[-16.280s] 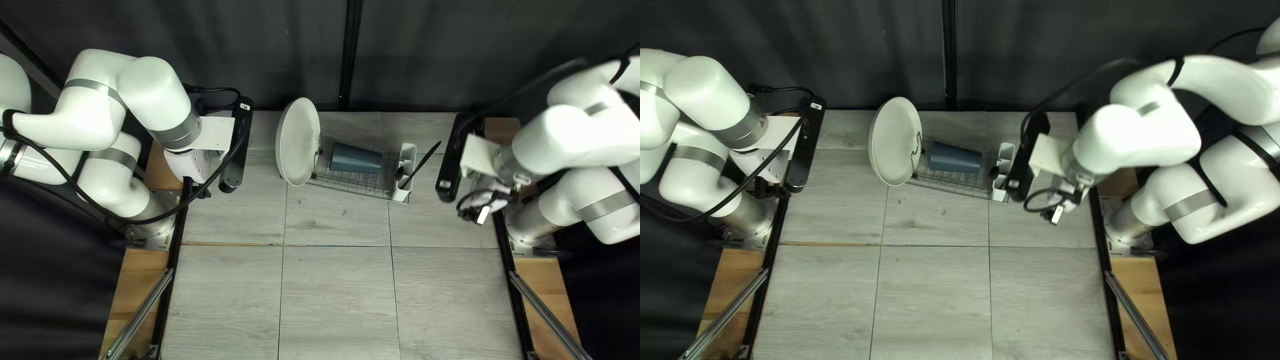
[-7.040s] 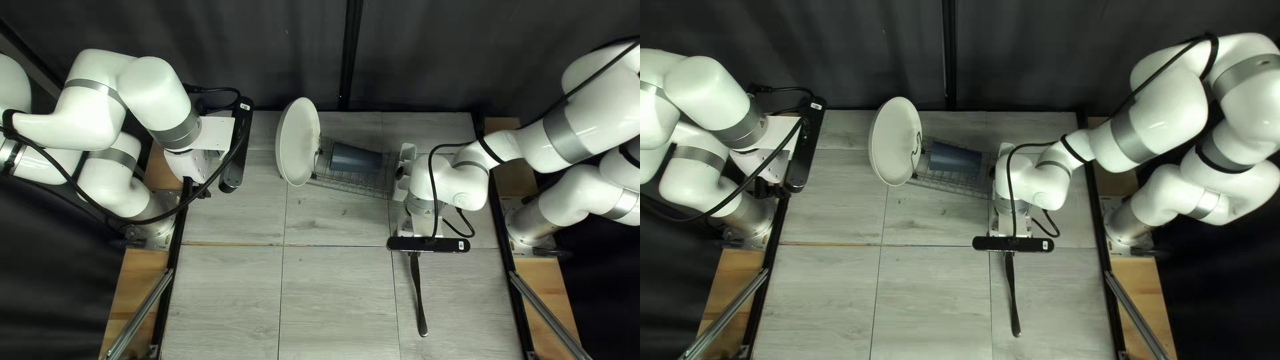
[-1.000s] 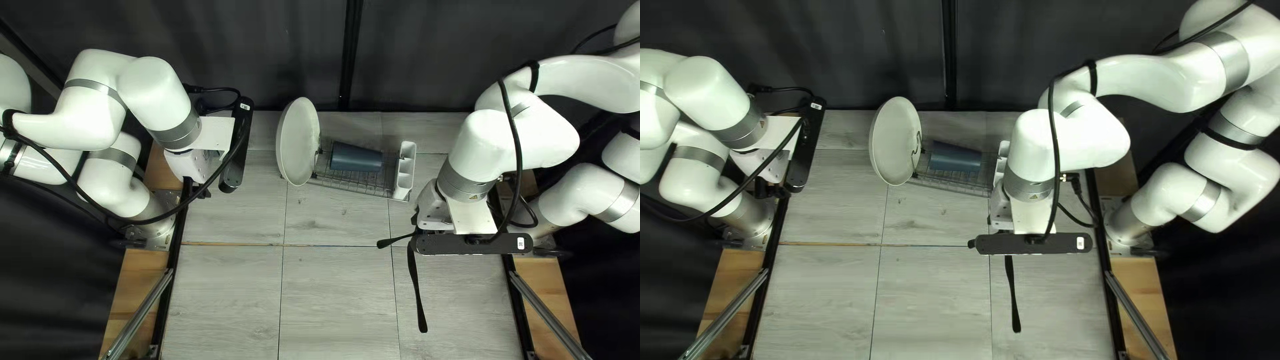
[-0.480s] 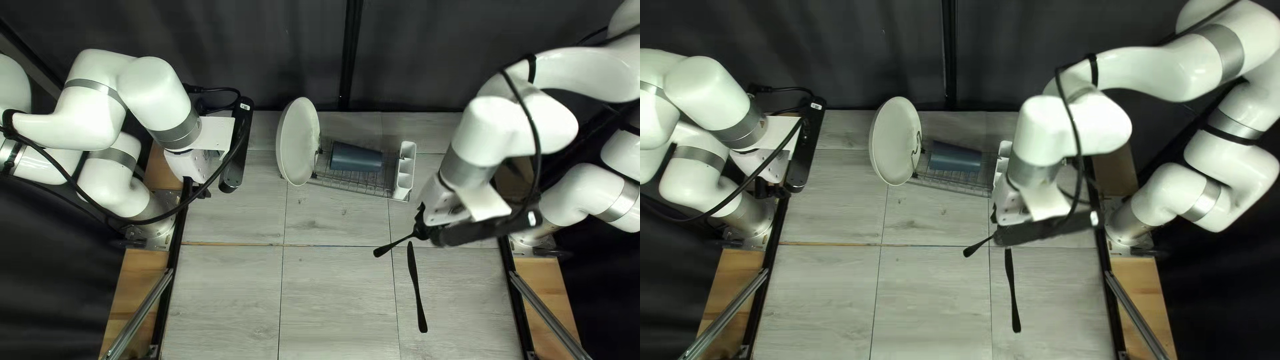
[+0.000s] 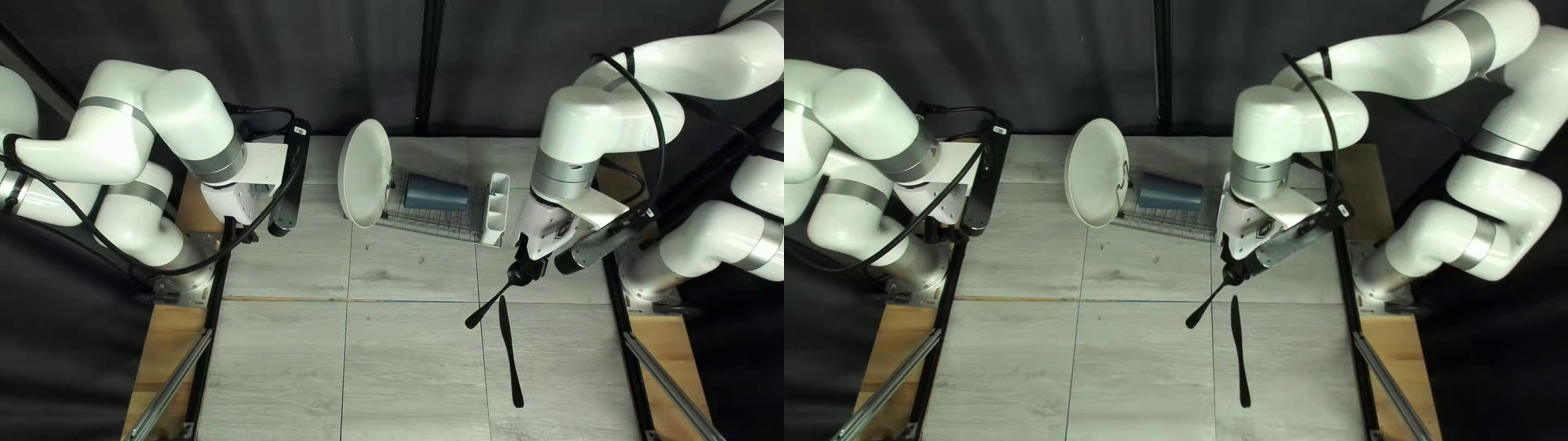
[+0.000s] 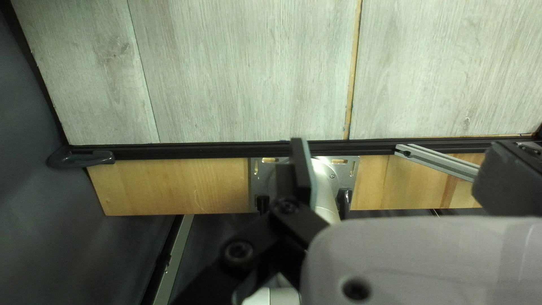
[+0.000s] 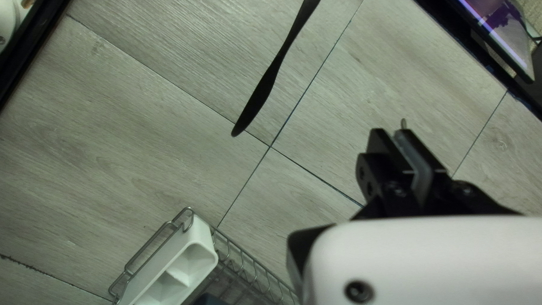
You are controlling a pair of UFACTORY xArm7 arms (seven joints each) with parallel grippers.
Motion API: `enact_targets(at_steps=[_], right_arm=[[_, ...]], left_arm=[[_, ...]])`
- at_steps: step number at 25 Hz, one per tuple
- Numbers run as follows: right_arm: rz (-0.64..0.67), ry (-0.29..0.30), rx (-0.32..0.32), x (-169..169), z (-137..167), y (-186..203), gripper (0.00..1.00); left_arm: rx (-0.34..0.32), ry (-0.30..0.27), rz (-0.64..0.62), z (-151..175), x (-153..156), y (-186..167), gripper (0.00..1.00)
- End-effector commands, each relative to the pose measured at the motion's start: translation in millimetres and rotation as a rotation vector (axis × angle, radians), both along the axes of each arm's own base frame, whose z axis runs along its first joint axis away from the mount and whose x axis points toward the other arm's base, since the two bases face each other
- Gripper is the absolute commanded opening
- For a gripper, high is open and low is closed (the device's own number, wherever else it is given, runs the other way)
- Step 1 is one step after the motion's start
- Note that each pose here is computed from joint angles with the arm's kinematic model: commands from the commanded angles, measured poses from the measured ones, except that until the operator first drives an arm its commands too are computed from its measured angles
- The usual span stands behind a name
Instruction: Pick up and place plate onto table. Place down one fork to the left of the plate. Place spoon and knife to the right of the plate. Place cup above the knife and spoon
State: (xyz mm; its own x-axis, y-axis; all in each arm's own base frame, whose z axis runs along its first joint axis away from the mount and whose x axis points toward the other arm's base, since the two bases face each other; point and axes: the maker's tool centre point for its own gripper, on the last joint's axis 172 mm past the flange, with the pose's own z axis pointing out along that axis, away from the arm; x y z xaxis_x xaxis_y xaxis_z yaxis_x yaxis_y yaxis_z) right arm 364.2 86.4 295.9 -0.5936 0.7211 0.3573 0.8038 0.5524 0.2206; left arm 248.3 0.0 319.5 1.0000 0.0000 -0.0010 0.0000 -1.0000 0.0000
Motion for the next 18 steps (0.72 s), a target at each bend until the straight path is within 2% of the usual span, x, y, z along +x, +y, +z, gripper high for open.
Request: enact_targets(at_steps=[1,9,10,12,13,16,18], right_arm=[[0.000,0.000,0.000,0.0,0.0,0.0,0.00],[0.000,0.000,0.000,0.0,0.0,0.0,0.00],[0.006,-0.012,-0.016,0.7,-0.4,3.3,0.00],[-0.060,0.002,-0.020,4.3,0.3,15.6,0.00],[-0.140,0.023,-0.033,7.5,2.7,25.7,0.00],[-0.306,0.062,-0.114,15.0,12.5,53.5,0.00],[-0.323,0.064,-0.131,15.4,14.4,56.9,0.00]], left_arm=[[0.000,0.000,0.000,0.0,0.0,0.0,1.00],[0.000,0.000,0.000,0.0,0.0,0.0,1.00],[0.000,0.000,0.000,0.0,0.0,0.0,1.00],[0.000,0.000,0.000,0.0,0.0,0.0,1.00],[0.000,0.000,0.000,0.0,0.0,0.0,1.00],[0.000,0.000,0.000,0.0,0.0,0.0,1.00],[0.000,0.000,0.000,0.0,0.0,0.0,1.00]])
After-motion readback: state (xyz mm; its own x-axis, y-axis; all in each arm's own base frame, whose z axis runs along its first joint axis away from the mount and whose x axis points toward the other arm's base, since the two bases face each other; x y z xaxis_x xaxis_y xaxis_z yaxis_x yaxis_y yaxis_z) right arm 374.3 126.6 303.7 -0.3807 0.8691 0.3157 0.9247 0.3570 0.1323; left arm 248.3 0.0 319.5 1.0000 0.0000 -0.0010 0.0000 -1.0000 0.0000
